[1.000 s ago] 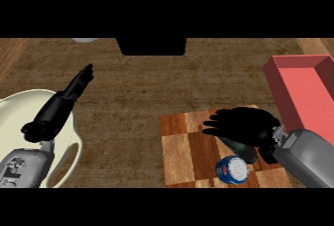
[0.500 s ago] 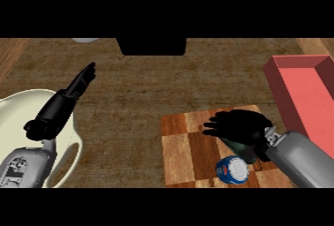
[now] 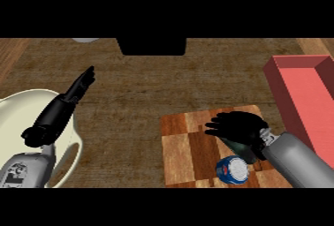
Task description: Pick the eggplant from the cutting board and place it in the cardboard box
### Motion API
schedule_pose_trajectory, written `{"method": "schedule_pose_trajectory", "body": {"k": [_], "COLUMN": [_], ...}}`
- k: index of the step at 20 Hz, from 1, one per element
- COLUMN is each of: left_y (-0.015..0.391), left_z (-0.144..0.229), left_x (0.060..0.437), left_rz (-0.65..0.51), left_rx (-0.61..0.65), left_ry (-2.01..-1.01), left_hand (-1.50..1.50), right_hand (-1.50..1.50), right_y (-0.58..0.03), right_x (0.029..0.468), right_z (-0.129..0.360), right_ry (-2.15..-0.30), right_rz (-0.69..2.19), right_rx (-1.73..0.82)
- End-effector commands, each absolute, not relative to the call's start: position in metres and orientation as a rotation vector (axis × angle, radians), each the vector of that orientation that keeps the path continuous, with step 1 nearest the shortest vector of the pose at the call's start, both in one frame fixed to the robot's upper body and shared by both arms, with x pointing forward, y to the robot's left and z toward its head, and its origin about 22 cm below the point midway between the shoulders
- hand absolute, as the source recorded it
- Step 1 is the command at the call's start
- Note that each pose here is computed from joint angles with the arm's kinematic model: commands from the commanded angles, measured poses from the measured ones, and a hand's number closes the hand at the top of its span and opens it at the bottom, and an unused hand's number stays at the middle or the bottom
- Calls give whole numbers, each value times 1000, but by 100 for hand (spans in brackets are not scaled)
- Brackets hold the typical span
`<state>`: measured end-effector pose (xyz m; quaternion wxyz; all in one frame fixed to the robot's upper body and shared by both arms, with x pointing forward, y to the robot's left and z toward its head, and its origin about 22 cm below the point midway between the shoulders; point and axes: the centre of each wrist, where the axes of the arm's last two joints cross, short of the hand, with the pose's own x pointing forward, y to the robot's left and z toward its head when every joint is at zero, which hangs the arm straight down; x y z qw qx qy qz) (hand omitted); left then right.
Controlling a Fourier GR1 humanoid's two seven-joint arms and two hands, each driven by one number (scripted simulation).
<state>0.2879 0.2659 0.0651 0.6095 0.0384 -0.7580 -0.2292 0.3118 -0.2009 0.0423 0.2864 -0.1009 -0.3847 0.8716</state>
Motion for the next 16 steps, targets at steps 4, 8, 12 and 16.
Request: {"method": "schedule_pose_trajectory", "body": {"k": [4,8,12,16], "left_y": [284,263,271,268], "left_z": [67,51,72,59], "left_x": [293,286,292,287], "left_rz": [-517,-536,-546,-525], "left_rx": [84,99,105,82], "left_ry": [-1743,-1758,-1746,-1745], "left_hand": [0,0,0,0], "right_hand": [-150,-150,150,150], "right_y": [-212,-210,-210,-199], "right_x": [321,319,311,330], "right_z": [32,7,11,19], "right_ry": [-1003,-1003,-1138,-1279], "right_rz": [2310,2353,2398,2370], "right_rx": [-244,-185,-132,-151]}}
